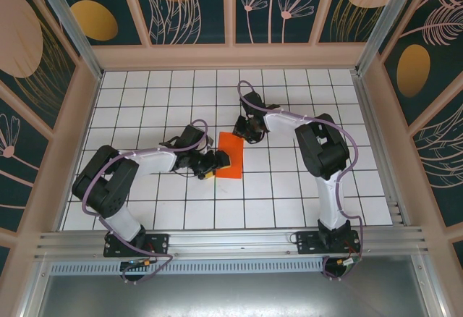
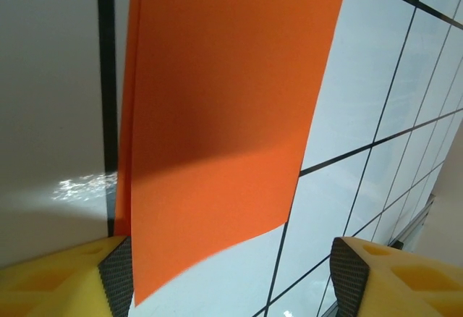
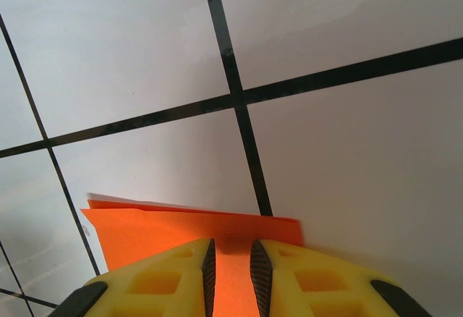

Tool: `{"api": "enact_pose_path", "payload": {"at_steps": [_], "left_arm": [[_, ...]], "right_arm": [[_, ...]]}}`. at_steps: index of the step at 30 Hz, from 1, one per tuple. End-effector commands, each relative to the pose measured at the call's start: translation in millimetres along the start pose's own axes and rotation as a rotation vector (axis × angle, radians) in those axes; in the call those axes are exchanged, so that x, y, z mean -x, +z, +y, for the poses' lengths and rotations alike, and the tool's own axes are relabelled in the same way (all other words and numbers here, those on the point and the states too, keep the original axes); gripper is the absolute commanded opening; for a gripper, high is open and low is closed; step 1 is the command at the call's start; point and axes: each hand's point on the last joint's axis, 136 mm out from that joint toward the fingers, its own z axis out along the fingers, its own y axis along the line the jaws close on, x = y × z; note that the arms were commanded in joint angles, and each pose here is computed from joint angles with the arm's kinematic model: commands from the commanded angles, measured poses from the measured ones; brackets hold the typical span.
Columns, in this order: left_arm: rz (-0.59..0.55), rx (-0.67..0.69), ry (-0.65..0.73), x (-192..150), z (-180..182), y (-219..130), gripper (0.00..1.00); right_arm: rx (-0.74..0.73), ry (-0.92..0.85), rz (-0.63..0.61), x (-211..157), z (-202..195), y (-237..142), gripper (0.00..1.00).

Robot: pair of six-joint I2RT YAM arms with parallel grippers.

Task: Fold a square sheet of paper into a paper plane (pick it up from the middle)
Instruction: Fold the triangle a second time at the center of the table.

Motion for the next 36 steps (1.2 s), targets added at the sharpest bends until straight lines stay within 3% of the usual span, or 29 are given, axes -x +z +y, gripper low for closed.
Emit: {"api": "enact_pose_path", "payload": {"at_steps": [1,5,11,20,27,36], "left_arm": [[0.012,-0.04,0.016,0.4,-9.4,2.5,0.72],[-0.001,-0.048,0.02,3.8,-11.8,3.6,0.71],[-0.011,-0.047,-0.005,6.9,-9.0,7.8,0.58],[-0.095,0.029,-0.03,20.0,3.7,1.2,0.21],[-0.151,0.048,-0.04,29.3,11.3,-13.6,0.02],[-0.205,0.064,-0.03,45.1,19.2,-34.8,0.0]], "right_arm": [[-0.113,0.028,0.071,-22.3,-41.9,23.6,0.27],[-0.114,0.028,0.071,-22.9,-42.3,23.4,0.27],[-0.067,0.017,0.07,-22.8,-34.1,19.7,0.26],[0.268,-0.127,0.017,-6.2,46.1,-28.6,0.28],[0.359,-0.156,-0.038,11.1,54.0,-67.3,0.32],[0.373,-0.185,-0.009,-10.9,56.9,-64.6,0.32]]}}
